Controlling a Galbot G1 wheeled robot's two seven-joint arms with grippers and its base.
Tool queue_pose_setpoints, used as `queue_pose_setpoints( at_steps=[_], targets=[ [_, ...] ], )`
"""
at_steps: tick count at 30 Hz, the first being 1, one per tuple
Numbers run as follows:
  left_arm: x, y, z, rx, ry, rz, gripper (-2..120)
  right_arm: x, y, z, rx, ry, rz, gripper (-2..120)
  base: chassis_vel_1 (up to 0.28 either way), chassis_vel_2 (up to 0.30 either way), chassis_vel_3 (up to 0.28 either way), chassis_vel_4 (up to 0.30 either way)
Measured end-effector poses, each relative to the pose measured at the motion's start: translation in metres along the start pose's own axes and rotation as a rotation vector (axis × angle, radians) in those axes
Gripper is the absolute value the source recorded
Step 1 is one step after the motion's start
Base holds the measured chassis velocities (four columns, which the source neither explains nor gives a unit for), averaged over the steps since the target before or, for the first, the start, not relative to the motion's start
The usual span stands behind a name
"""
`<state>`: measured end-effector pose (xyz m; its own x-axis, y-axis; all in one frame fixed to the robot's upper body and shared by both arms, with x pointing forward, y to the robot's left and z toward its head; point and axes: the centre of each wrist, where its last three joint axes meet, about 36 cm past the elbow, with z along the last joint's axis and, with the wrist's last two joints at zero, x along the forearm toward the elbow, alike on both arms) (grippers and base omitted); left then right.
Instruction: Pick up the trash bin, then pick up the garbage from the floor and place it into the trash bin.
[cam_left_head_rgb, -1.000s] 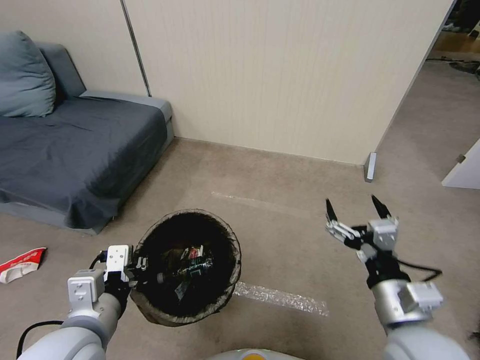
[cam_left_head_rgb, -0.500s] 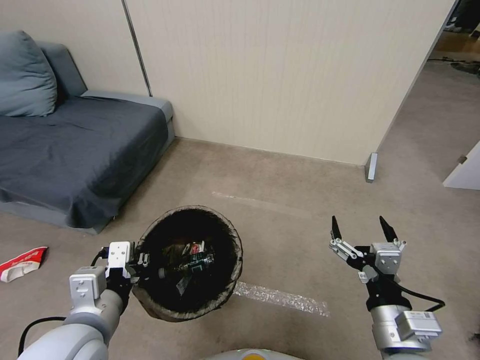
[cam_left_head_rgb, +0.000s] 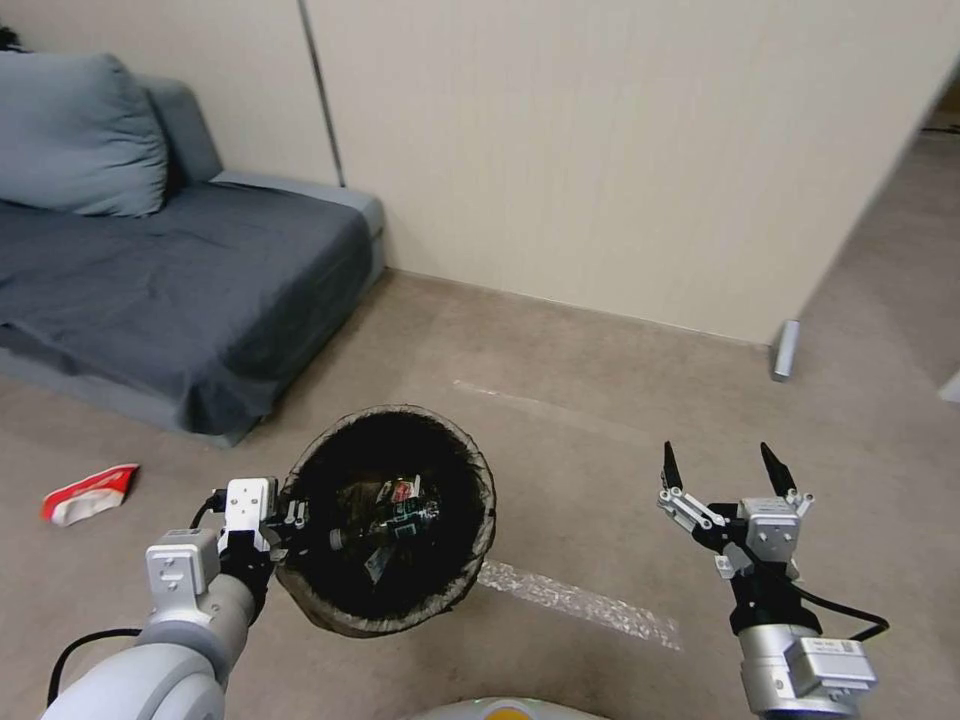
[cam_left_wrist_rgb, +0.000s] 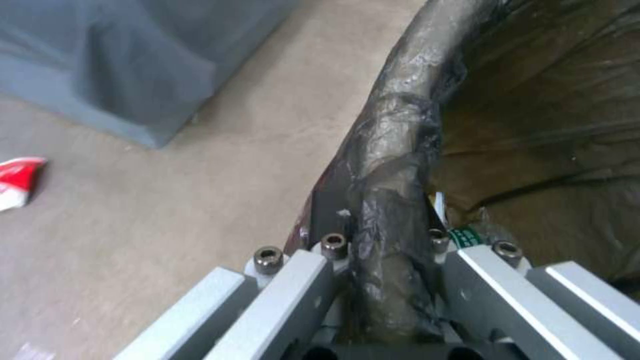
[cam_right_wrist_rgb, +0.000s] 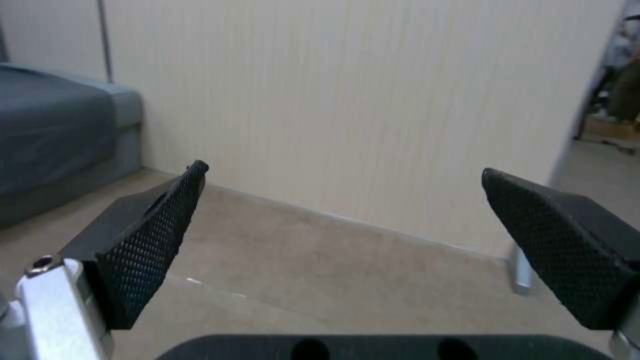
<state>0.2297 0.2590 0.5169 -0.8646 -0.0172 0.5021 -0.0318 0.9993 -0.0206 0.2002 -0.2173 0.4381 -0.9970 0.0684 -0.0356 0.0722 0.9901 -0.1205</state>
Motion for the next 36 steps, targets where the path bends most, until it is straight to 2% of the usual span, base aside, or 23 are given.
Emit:
queue_pose_setpoints(
  at_steps=[36],
  targets=[
    [0.0009, 0.0004, 0.0016, -0.014, 0.009, 0.008, 1, 0.0081, 0.0047, 0.0037, -0.009, 0.000, 0.029, 100, 0.107, 0.098, 0.104, 0.107]
  ],
)
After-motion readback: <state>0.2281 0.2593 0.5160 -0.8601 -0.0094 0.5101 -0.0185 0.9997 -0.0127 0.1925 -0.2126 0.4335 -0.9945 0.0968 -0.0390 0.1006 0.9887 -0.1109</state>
